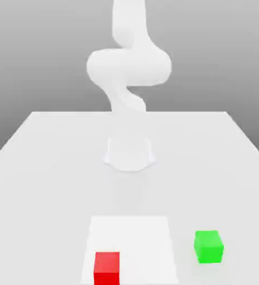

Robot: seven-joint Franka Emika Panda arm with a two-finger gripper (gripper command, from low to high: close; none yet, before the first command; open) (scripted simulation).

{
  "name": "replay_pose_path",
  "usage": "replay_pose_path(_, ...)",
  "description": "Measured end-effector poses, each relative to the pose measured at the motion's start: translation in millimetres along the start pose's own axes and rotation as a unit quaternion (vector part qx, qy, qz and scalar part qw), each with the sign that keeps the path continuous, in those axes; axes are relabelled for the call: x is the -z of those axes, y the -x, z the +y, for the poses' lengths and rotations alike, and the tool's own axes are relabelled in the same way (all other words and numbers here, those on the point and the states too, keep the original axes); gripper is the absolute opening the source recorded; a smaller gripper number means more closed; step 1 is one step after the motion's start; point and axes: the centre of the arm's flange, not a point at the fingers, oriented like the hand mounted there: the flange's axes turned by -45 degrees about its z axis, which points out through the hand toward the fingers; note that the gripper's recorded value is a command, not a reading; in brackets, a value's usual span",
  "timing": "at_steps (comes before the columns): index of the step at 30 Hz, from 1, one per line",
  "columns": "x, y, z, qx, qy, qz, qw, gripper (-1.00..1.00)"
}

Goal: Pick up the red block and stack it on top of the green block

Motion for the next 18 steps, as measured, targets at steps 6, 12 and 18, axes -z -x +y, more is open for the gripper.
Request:
replay_pose_path(6, -118, 14, 10, 0.002, -0.005, -0.086, 0.996, 0.00)
replay_pose_path(12, -226, 54, 20, 0.003, -0.006, -0.170, 0.985, 0.00)
replay_pose_path(18, -321, 118, 31, 0.005, -0.004, -0.252, 0.968, 0.00)
